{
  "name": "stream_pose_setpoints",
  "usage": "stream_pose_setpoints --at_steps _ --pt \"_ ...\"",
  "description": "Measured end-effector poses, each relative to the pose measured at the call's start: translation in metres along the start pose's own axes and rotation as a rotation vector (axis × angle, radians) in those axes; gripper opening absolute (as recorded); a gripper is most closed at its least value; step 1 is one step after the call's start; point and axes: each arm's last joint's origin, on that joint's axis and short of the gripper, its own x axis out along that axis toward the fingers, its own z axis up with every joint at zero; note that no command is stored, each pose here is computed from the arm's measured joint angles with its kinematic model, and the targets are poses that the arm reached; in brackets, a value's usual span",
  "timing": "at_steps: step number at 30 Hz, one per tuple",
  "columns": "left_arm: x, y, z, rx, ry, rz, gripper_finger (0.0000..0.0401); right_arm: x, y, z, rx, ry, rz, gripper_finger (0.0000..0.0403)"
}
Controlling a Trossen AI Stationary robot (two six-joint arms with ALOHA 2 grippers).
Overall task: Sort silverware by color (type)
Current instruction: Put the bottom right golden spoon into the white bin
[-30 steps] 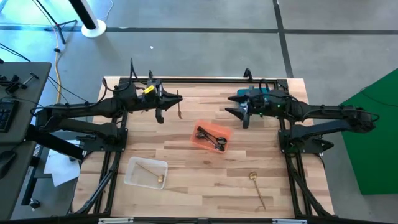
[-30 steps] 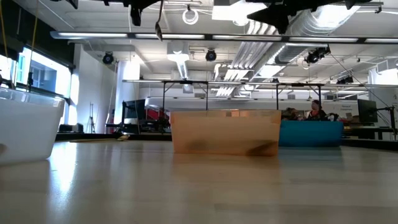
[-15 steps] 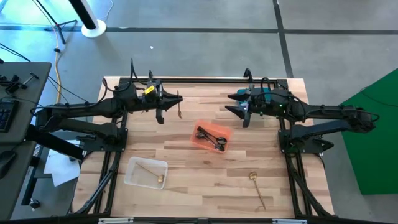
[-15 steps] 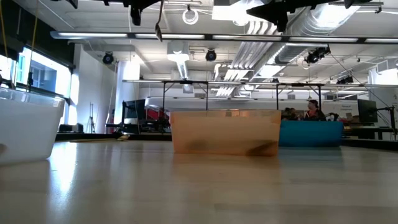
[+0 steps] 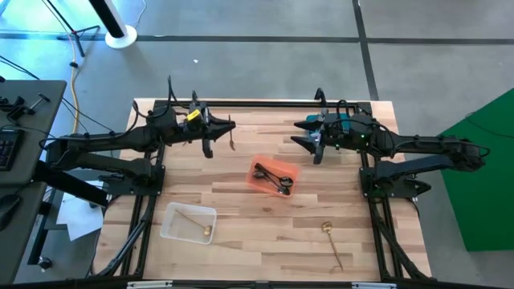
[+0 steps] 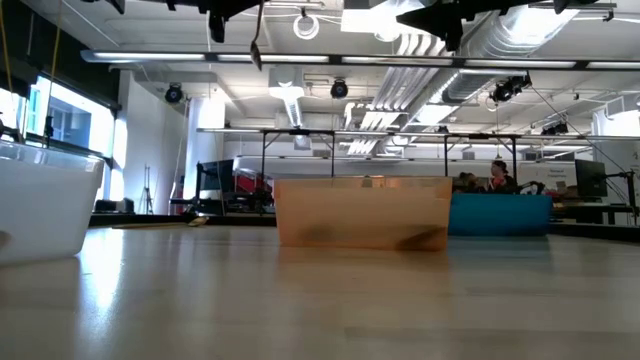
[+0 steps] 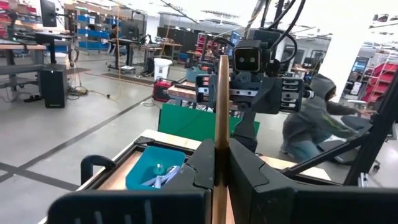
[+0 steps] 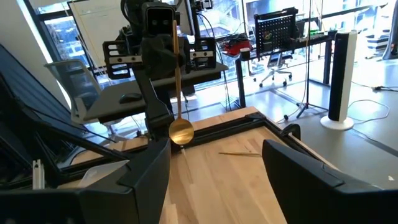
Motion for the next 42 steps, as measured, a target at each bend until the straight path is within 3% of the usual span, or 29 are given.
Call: stream_pose_setpoints --at_steps 11,19,27,42 --pt "0.000 0.001 -0.002 0.046 0.021 0.014 0.0006 0.000 0.003 0.006 0.001 -0.052 0.060 0.0239" --pt "0.000 0.000 -0.001 0.001 0.008 0.000 0.0006 0.000 0.003 0.010 0.005 -0.091 0.076 0.0239" --pt "0.000 -0.001 0.000 0.009 0.000 0.002 0.0006 -0.002 0.005 0.018 -0.075 -0.177 0.086 0.0239" --pt "0.000 -0.001 0.001 -0.009 -0.011 -0.007 0.0006 0.002 0.005 0.015 -0.084 -0.166 0.084 0.0239"
